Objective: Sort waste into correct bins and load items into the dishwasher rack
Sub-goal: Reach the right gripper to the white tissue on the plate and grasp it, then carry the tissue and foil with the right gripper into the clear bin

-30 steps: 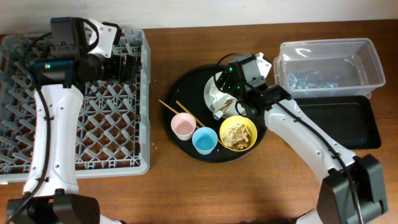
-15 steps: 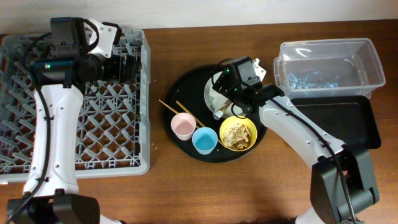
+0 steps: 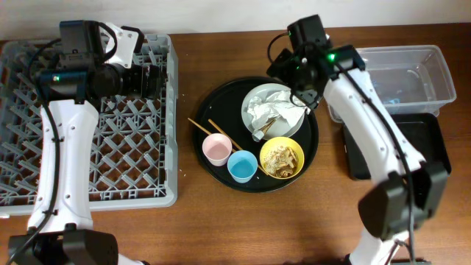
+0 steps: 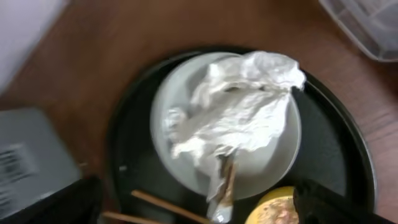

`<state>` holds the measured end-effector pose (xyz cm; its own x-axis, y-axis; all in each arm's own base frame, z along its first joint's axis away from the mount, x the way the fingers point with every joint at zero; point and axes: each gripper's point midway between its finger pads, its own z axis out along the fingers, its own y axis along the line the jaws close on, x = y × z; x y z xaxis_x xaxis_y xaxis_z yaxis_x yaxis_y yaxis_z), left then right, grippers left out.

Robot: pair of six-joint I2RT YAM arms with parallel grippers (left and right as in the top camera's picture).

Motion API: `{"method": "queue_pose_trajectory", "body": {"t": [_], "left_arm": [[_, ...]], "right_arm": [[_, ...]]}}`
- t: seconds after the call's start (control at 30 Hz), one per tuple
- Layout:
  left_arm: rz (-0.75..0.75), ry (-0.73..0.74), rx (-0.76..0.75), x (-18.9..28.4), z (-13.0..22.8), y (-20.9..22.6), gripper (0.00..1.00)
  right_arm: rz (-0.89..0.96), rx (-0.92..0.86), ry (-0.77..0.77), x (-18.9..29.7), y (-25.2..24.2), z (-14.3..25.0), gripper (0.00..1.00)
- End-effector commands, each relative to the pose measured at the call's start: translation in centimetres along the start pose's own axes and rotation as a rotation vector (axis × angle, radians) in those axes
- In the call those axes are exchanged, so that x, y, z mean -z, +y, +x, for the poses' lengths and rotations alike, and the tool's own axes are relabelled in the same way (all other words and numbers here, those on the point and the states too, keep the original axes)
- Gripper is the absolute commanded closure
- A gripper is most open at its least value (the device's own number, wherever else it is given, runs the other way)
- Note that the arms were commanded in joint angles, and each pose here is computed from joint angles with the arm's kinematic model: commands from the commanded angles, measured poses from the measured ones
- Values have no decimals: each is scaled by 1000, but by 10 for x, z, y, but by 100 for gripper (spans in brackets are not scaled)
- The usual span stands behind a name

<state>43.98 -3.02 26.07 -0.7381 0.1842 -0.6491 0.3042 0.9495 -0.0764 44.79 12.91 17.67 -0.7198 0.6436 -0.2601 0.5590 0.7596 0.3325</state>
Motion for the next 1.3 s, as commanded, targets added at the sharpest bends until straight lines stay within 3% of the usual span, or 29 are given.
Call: {"method": "queue_pose_trajectory", "body": {"t": [0.0, 0.27, 0.73, 0.83, 1.1, 1.17, 1.23, 1.27], "left_arm": [[7, -26, 0, 7, -8, -2, 1], [7, -26, 0, 7, -8, -2, 1], [7, -26, 0, 7, -8, -2, 1], [7, -26, 0, 7, -8, -2, 1], [7, -26, 0, 7, -8, -2, 1], [7, -26, 0, 7, -8, -2, 1], [7, -26, 0, 7, -8, -2, 1], [7, -26, 0, 7, -8, -2, 1]], "right_arm": [[128, 30, 87, -54, -17, 22, 2], [301, -1, 139, -111, -47, 45, 2], [286, 44, 87, -149, -33, 53, 2], [301, 56, 85, -150, -37, 56, 18], [354, 118, 83, -158, -55, 61, 39], [361, 137, 91, -159, -59, 63, 50], [361, 172, 98, -159, -59, 63, 80], [360, 184, 100, -159, -59, 63, 90]]}}
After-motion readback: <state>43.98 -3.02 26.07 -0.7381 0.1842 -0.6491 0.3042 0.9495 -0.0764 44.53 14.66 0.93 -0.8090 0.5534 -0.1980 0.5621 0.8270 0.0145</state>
